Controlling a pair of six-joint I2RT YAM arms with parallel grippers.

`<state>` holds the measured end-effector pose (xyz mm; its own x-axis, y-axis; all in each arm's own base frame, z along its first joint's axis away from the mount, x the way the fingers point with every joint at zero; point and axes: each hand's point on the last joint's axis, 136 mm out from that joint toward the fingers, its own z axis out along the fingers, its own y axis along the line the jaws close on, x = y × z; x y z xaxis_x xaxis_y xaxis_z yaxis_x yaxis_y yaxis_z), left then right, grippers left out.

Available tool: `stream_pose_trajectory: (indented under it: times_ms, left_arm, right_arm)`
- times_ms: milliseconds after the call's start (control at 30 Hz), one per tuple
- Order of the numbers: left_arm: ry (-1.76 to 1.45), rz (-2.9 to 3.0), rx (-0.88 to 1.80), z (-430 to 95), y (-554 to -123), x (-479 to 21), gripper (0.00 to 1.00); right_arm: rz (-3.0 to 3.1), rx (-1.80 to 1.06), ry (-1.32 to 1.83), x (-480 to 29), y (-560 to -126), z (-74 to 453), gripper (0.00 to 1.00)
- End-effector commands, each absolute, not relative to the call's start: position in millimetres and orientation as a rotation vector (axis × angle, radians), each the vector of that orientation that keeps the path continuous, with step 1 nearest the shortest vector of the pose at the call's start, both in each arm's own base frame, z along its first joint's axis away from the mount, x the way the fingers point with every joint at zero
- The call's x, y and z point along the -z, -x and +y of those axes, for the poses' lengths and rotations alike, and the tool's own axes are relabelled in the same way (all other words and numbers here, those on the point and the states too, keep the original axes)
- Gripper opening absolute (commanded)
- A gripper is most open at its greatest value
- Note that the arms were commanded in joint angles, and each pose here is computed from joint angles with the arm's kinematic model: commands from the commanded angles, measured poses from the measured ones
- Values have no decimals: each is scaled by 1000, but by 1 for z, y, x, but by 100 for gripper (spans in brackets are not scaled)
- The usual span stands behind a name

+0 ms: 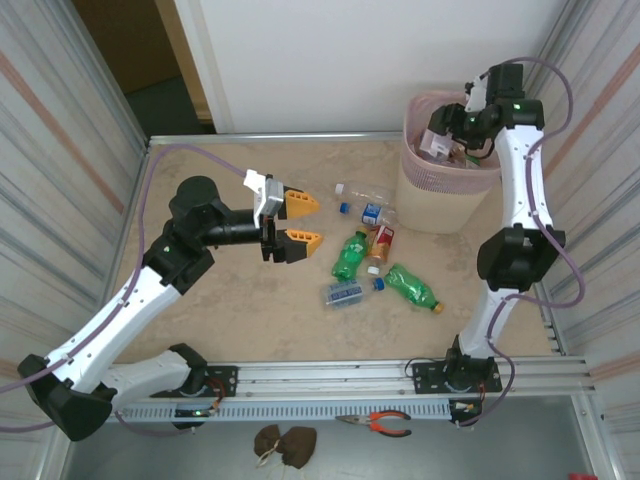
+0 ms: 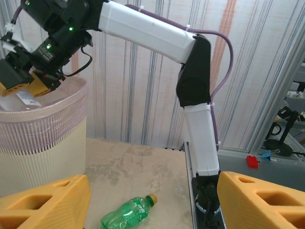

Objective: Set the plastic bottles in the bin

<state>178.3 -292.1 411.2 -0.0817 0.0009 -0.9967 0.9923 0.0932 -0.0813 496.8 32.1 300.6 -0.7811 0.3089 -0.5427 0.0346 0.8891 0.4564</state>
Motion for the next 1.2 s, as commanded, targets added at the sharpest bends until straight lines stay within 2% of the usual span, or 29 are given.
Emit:
stream_pose_trajectory:
  times_ms: [0,233,467,600,867,1167]
  left_arm:
    - [-1095,1322,1181,-290,-181,-408,71]
    - [-1091,1325,1183,-289,-181,-407,71]
    - [-1076,1335,1177,-287,-181,-406,71]
    - [-1071,1336,1174,-286,-180,-407,71]
    - [-1062,1345,1170,-287,-183,-406,71]
    - [-1077,1421,1148,-291,-192,-390,71]
  right_arm:
    - [2495,-649,-228,-289,-491,48,52]
    - [2630,-685,-221,-243,-497,58,56]
    - [2760,-596,-259,-197,-499,51,61]
    - [2788,-563,-259,-188,-500,49,69]
    - [2687,-558,-228,-230,-500,49,83]
    - [2546,-554,-214,-292,-486,42,84]
